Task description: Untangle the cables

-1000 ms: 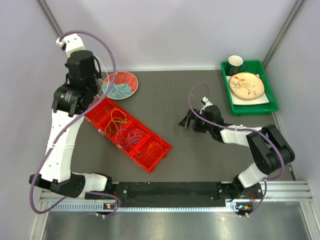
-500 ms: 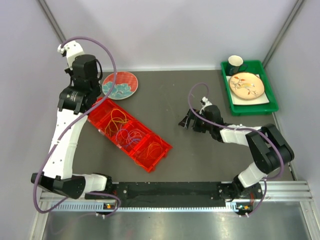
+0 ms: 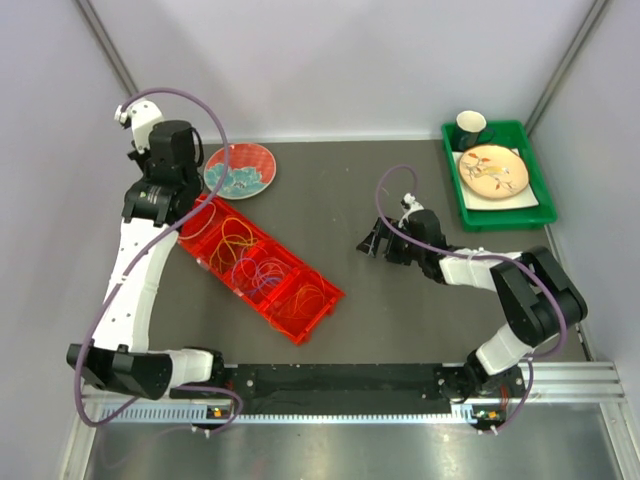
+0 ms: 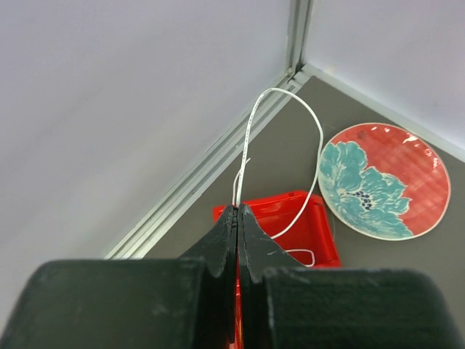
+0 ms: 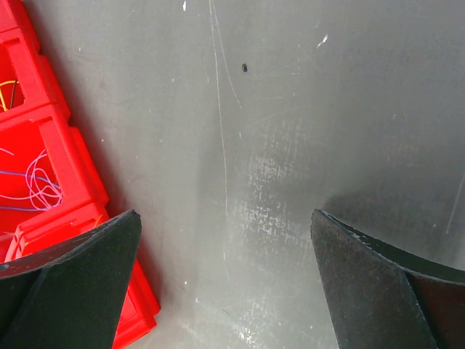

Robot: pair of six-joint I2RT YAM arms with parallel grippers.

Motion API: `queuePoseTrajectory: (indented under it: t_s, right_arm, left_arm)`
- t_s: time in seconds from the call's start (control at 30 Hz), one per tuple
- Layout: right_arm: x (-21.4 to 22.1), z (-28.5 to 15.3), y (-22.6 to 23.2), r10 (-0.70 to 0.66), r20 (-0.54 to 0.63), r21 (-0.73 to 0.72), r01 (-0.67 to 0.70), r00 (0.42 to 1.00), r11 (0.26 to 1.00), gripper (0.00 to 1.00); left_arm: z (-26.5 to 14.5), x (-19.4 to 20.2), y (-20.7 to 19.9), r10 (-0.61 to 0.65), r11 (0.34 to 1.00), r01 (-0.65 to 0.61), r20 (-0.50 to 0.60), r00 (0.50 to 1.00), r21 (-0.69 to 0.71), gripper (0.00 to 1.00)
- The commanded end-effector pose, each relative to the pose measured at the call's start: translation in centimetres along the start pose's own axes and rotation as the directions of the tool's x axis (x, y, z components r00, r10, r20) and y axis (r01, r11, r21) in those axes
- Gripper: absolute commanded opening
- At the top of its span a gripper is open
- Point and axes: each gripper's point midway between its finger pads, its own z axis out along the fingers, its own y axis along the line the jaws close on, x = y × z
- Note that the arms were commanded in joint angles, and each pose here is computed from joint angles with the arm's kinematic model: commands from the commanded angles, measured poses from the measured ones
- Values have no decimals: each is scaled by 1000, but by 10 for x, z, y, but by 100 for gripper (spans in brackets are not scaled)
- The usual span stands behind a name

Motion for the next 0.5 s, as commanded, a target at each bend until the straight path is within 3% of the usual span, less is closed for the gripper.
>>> queuePoseTrajectory:
  t_s: [0.0, 0.47]
  right_arm:
    - [-12, 5, 15, -20, 22, -34, 21, 1000, 999, 99]
    - [-13, 5, 15, -22, 22, -37, 23, 1000, 999, 99]
  left_arm:
    - [11, -5, 3, -74, 997, 74, 27, 997, -19, 0]
    - [42, 59, 1, -122, 992, 121, -102, 987, -16, 0]
